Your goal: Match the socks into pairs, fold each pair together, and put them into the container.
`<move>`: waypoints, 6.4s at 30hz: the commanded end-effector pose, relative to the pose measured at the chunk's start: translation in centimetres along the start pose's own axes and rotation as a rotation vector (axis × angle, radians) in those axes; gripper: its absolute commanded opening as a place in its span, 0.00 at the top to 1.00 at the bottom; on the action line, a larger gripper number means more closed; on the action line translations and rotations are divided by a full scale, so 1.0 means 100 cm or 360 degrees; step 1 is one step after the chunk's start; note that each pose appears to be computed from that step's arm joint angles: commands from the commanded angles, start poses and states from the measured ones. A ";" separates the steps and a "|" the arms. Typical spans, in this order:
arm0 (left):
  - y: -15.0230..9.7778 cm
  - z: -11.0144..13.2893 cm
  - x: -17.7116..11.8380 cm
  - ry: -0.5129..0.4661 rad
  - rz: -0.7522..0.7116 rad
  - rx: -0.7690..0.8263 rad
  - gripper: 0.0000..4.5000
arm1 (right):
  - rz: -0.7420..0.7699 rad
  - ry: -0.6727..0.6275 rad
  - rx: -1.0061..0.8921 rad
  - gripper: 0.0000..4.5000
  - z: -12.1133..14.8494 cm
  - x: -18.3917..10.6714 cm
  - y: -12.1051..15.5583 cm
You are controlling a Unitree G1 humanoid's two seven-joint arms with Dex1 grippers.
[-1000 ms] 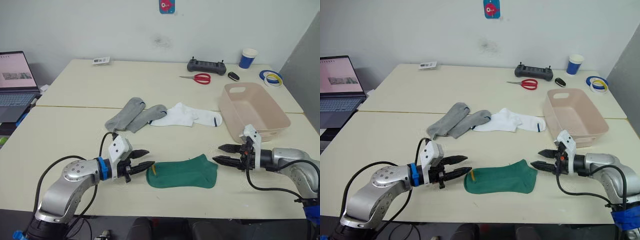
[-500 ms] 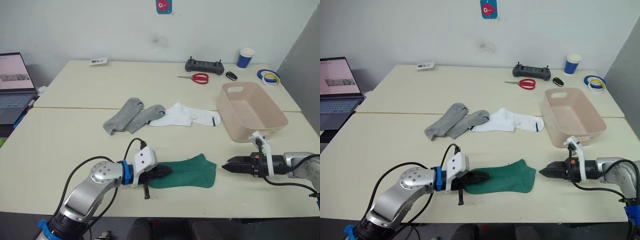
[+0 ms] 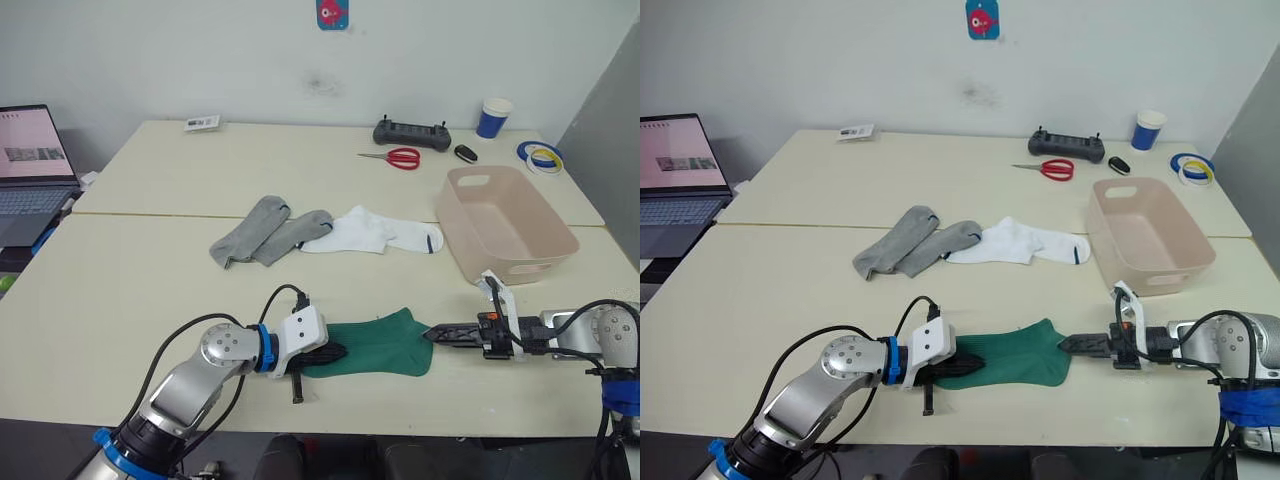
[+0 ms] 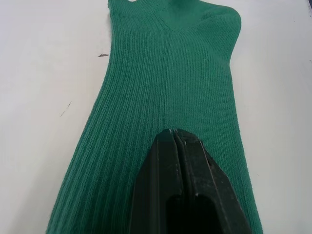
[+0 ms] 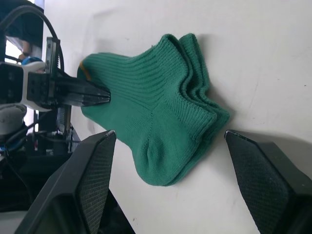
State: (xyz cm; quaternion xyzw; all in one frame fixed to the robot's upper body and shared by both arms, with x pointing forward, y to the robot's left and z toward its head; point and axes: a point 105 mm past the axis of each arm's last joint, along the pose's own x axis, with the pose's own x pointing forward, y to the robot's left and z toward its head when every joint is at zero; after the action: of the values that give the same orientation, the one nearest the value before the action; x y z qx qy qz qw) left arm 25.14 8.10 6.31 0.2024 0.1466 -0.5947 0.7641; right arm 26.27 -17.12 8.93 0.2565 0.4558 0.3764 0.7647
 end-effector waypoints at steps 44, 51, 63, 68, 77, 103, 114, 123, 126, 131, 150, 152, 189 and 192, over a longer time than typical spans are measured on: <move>0.008 -0.002 -0.045 0.0095 0.0041 -0.0061 1.00 | 0.0166 -0.0046 -0.0069 0.99 0.002 0.035 0.017; 0.004 -0.017 -0.032 0.0169 0.0036 -0.0050 1.00 | 0.0349 -0.0065 -0.0153 0.99 0.012 0.030 0.047; 0.005 -0.022 -0.032 0.0188 0.0047 -0.0049 1.00 | 0.0667 -0.0002 -0.0291 0.99 0.016 0.056 0.108; 0.006 -0.023 -0.033 0.0197 0.0061 -0.0055 1.00 | 0.0609 0.0081 -0.0259 0.99 0.009 0.077 0.107; 0.006 -0.023 -0.036 0.0207 0.0081 -0.0064 1.00 | 0.0549 0.0124 -0.0242 0.99 0.007 0.098 0.109; 0.007 -0.028 -0.038 0.0234 0.0091 -0.0068 1.00 | 0.0701 -0.0090 -0.0957 0.31 0.013 0.090 0.130; 0.007 -0.029 -0.041 0.0250 0.0080 -0.0062 1.00 | 0.0794 -0.0148 -0.1730 0.99 -0.008 0.117 0.110; 0.006 -0.018 -0.050 0.0247 0.0037 -0.0030 1.00 | 0.0700 -0.0081 -0.1686 0.99 -0.015 0.148 0.085; 0.012 -0.012 -0.063 0.0285 0.0044 -0.0007 1.00 | 0.0711 -0.0071 -0.1667 0.99 -0.017 0.151 0.084; 0.023 0.000 -0.093 0.0349 0.0085 -0.0007 1.00 | 0.0736 -0.0061 -0.1687 0.99 -0.019 0.153 0.088; 0.006 0.031 -0.075 0.0083 -0.0007 -0.0020 1.00 | 0.0690 -0.0088 -0.1681 0.99 -0.007 0.155 0.093; 0.003 0.023 -0.069 0.0100 -0.0020 -0.0028 1.00 | 0.0692 -0.0093 -0.1728 0.99 -0.004 0.147 0.095; 0.017 -0.021 -0.071 0.0184 0.0078 0.0090 1.00 | 0.0437 0.0118 -0.0760 0.64 0.012 0.065 0.081; 0.019 -0.016 -0.060 0.0092 0.0121 0.0063 1.00 | 0.0321 0.0161 -0.0522 0.40 0.014 0.067 0.075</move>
State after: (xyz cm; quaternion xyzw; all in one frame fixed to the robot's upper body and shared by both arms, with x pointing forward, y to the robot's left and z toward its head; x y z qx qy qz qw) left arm 25.25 14.72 8.01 0.2381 0.1568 -0.5665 0.7732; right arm 27.00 -7.11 11.44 0.1415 0.3788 0.5497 0.7309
